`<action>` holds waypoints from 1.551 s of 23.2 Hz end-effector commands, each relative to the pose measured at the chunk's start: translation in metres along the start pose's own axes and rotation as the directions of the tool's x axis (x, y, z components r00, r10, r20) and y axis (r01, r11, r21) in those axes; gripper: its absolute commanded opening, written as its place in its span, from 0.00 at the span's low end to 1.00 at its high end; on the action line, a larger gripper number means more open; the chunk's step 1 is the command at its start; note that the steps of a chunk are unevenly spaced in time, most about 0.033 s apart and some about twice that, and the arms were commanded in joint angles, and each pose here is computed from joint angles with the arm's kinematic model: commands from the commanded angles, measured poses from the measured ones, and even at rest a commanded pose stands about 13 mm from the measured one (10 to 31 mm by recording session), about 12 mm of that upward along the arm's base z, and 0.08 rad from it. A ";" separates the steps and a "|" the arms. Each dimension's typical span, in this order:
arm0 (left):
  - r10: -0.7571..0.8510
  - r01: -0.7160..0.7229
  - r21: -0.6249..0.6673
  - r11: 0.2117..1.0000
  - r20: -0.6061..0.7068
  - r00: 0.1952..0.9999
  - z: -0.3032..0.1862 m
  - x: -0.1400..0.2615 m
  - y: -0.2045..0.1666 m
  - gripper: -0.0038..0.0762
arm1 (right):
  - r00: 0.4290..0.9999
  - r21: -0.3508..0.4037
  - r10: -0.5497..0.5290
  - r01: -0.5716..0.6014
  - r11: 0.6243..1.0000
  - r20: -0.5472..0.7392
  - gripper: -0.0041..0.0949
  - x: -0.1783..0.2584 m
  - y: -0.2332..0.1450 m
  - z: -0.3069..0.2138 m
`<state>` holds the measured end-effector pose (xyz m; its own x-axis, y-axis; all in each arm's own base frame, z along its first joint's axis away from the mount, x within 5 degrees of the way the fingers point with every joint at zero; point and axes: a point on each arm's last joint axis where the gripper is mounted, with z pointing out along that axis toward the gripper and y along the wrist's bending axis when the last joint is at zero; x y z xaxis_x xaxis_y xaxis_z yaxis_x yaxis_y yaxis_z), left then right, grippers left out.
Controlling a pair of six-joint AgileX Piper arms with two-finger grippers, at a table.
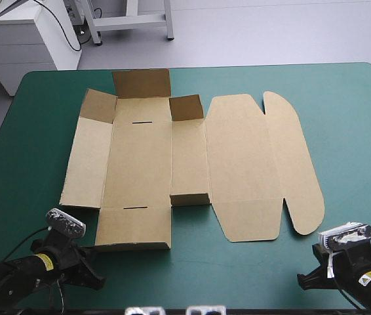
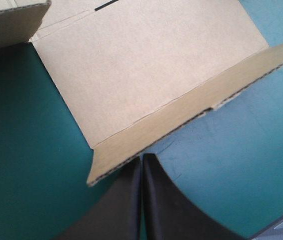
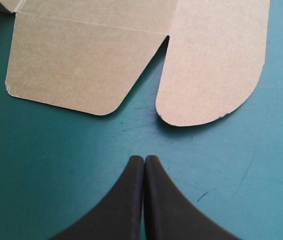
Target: Fold the box
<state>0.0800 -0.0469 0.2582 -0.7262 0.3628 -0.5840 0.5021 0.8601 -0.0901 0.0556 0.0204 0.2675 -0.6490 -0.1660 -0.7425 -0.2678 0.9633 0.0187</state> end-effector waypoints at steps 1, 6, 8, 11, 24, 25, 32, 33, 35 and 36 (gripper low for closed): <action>0.001 -0.002 0.005 1.000 0.060 0.998 -0.005 -0.009 -0.001 0.04 | 0.998 0.013 0.001 -0.002 1.000 0.068 0.03 -0.013 -0.001 -0.006; -0.001 0.000 0.010 1.000 0.052 0.999 -0.005 -0.008 -0.002 0.04 | 0.998 0.013 0.001 -0.002 1.000 0.068 0.03 -0.013 -0.001 -0.006; -0.006 0.005 0.020 1.000 0.053 0.999 -0.006 -0.008 -0.003 0.04 | 0.998 0.013 0.001 -0.002 1.000 0.068 0.03 -0.013 -0.001 -0.006; -0.003 0.001 0.012 1.000 0.120 0.993 -0.012 -0.018 -0.003 0.04 | 0.998 0.013 0.001 -0.002 1.000 0.068 0.03 -0.013 -0.001 -0.006; 0.055 -0.030 -0.111 0.993 0.227 0.972 -0.038 -0.132 0.012 0.05 | 0.997 0.014 0.001 -0.002 1.000 0.071 0.03 -0.013 -0.001 -0.006; 0.063 -0.039 -0.123 0.992 0.201 0.978 -0.032 -0.141 0.014 0.06 | 0.997 0.014 0.001 -0.002 1.000 0.071 0.03 -0.013 -0.001 -0.006; 0.045 -0.040 -0.161 0.986 0.025 0.999 0.000 -0.190 0.043 0.07 | 0.997 0.014 0.001 -0.002 1.000 0.071 0.03 -0.013 -0.001 -0.006; 0.023 -0.019 -0.147 0.989 0.024 0.999 0.000 -0.194 0.049 0.07 | 0.997 0.014 0.001 -0.002 1.000 0.071 0.03 -0.013 -0.001 -0.006; -0.030 0.034 -0.089 0.995 0.039 0.999 -0.002 -0.201 0.064 0.07 | 0.997 0.014 0.001 -0.002 1.000 0.071 0.03 -0.013 -0.001 -0.006; -0.046 0.049 -0.062 0.997 0.053 0.998 -0.006 -0.202 0.073 0.07 | 0.997 0.014 0.001 -0.002 1.000 0.071 0.03 -0.013 -0.001 -0.006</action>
<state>0.2531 -0.0691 0.3496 -0.7596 0.3641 -0.5390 0.4300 0.9028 0.0039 0.0557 0.0204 0.2675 -0.6484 -0.1658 -0.7430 -0.2675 0.9634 0.0184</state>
